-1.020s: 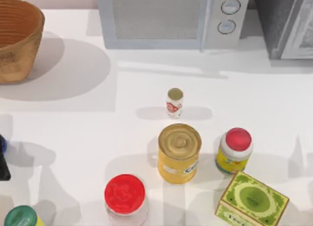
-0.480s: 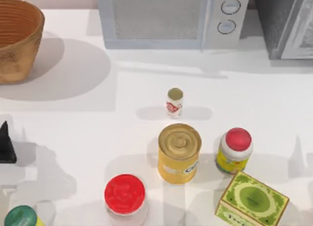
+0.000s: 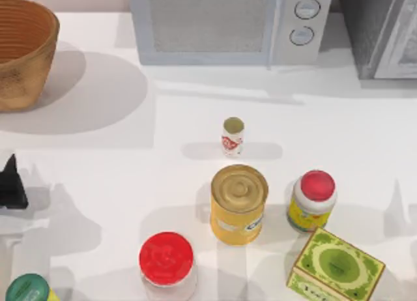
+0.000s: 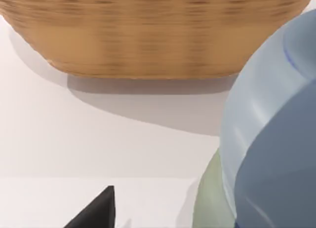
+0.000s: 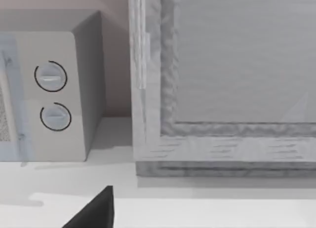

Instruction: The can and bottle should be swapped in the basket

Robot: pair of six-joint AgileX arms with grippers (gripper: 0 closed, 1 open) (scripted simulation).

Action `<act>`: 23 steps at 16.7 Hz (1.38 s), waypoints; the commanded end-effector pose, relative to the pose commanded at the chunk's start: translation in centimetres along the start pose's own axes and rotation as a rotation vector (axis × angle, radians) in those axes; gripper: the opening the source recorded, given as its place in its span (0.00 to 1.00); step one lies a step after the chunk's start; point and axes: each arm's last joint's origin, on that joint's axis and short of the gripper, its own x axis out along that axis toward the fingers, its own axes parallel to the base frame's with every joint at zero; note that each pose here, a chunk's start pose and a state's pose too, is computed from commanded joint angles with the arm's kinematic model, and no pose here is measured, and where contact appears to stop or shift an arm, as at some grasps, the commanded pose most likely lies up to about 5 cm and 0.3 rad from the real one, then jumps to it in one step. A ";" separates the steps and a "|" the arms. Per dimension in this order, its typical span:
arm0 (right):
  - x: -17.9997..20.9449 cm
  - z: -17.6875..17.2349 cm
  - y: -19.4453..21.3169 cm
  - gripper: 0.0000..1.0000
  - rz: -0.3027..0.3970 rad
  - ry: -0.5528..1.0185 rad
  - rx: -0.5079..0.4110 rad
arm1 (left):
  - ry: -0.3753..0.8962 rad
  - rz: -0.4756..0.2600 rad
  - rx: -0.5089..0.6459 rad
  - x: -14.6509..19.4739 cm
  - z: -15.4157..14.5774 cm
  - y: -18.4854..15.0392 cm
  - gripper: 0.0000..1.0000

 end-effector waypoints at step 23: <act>0.0 0.0 0.0 1.00 0.000 0.000 0.000 | -0.006 0.013 -0.001 0.1 0.2 0.3 0.00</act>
